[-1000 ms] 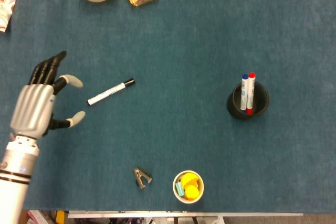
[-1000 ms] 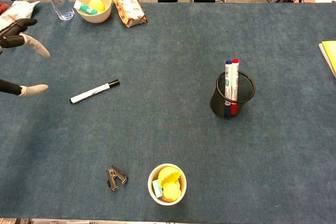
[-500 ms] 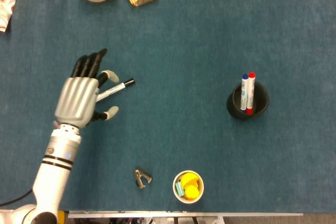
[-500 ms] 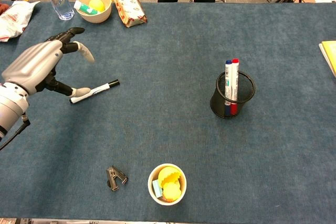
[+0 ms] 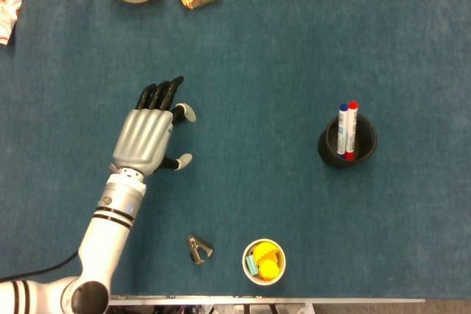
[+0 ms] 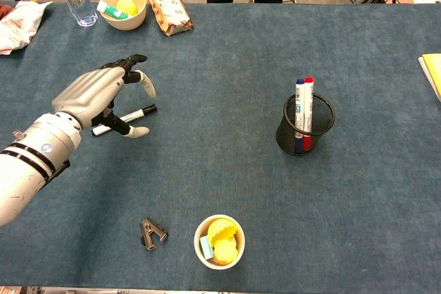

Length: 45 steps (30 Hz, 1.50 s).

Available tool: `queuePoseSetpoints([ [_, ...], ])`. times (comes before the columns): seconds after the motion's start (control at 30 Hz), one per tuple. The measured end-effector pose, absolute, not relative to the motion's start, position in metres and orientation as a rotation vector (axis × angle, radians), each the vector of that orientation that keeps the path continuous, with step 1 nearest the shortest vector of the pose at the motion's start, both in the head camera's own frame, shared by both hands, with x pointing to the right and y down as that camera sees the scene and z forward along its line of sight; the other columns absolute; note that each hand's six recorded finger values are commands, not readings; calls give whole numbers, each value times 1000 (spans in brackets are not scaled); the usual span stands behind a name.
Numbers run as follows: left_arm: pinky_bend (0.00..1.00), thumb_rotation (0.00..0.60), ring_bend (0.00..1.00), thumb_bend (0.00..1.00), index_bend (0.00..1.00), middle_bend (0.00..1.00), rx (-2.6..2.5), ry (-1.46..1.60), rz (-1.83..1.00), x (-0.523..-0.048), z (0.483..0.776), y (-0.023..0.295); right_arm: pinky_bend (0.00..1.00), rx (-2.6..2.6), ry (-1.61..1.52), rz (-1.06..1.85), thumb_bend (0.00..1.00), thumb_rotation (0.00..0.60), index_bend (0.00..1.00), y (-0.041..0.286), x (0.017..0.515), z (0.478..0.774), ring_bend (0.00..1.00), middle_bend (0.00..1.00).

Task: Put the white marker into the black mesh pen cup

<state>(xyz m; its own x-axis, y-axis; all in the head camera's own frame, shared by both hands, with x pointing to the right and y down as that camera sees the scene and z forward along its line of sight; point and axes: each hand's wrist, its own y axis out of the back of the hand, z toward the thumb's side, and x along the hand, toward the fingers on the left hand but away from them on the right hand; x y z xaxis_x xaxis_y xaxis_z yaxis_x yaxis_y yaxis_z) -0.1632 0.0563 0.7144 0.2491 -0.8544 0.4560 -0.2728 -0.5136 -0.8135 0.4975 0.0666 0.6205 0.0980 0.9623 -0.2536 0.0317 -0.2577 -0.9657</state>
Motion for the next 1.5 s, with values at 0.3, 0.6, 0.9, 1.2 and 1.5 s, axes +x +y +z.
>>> queuePoseSetpoints([
  [0.3, 11, 600, 0, 145, 374, 0, -1865, 1020, -1344, -167, 731, 48, 384, -1486, -1035, 1320, 0, 600, 191, 68, 500, 626, 299, 332],
  [0.6, 11, 600, 0, 145, 412, 0, -1841, 1025, -1396, -167, 742, 38, 384, -1496, -1030, 1324, 0, 600, 191, 69, 498, 629, 299, 332],
  [0.9, 10, 600, 0, 145, 422, 0, -1837, 991, -1426, -157, 754, 34, 384, -1506, -1032, 1337, 0, 600, 191, 70, 500, 633, 299, 332],
  [1.2, 10, 600, 0, 145, 414, 0, -1808, 988, -1420, -156, 766, 25, 384, -1515, -1031, 1350, 0, 600, 192, 71, 502, 637, 299, 332],
  [1.5, 11, 600, 0, 145, 414, 0, -1778, 1002, -1449, -161, 769, 16, 384, -1520, -1031, 1353, 0, 600, 191, 72, 502, 639, 299, 332],
])
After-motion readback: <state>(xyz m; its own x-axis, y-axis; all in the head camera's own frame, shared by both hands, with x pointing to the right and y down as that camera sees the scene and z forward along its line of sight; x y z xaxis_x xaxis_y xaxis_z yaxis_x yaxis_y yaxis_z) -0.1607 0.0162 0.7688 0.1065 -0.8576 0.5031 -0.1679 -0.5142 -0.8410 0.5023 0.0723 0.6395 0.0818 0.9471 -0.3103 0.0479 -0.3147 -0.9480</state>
